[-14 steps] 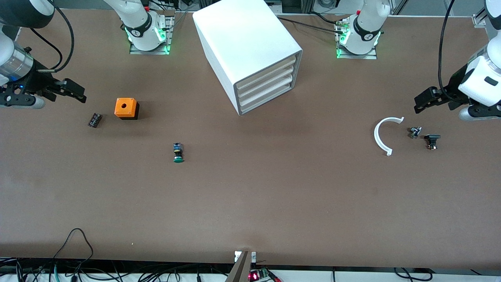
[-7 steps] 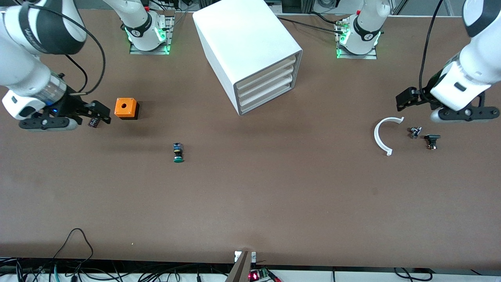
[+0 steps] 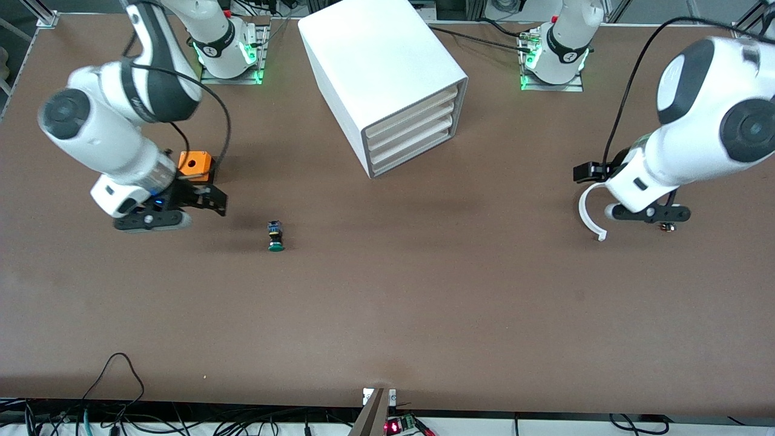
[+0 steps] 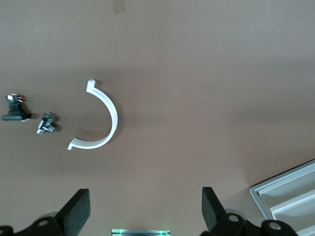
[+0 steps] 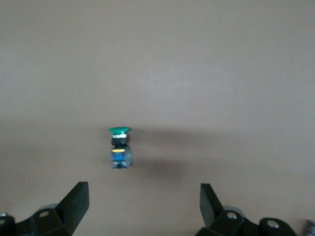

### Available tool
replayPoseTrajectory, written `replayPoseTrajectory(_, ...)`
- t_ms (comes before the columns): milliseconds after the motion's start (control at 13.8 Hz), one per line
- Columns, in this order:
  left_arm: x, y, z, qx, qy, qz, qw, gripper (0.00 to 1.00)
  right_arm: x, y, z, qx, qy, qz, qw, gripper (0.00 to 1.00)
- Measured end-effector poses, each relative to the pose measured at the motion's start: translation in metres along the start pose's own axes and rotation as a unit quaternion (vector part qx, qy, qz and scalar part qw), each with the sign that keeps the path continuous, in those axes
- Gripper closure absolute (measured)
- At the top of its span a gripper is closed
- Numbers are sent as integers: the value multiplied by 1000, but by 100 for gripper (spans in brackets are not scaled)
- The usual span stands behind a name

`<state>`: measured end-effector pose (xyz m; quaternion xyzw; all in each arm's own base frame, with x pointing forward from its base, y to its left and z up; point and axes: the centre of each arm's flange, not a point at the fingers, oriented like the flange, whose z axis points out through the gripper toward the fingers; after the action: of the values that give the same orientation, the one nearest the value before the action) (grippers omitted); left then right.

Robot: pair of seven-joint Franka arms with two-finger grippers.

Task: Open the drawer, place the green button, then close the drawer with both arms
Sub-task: 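Grasp the green button with the right gripper while the left gripper nears the cabinet, then hook the left gripper onto the lowest cabinet drawer handle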

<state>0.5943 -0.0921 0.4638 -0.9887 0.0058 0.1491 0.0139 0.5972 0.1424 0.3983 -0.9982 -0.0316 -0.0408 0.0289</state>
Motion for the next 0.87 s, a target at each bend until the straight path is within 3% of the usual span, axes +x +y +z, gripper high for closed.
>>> replayPoseTrajectory(145, 17, 5, 34, -36, -36, 21, 998, 0, 1, -23, 33, 1, -2, 6, 1000, 0)
replayPoseTrajectory(435, 34, 33, 110, -181, -108, 37, 977, 0, 2, -45, 84, 2, -4, 3, 1000, 0)
replayPoseTrajectory(580, 32, 49, 157, -273, -132, 31, 952, 0, 2, -49, 105, 3, -4, 1, 1000, 0)
replayPoseTrajectory(725, 29, 58, 204, -354, -117, 66, 926, 0, 0, -52, 126, 1, -9, -2, 1000, 0)
replayPoseTrajectory(870, 23, 68, 244, -406, -107, 105, 902, 0, -4, -57, 142, -6, -18, -15, 1000, 0)
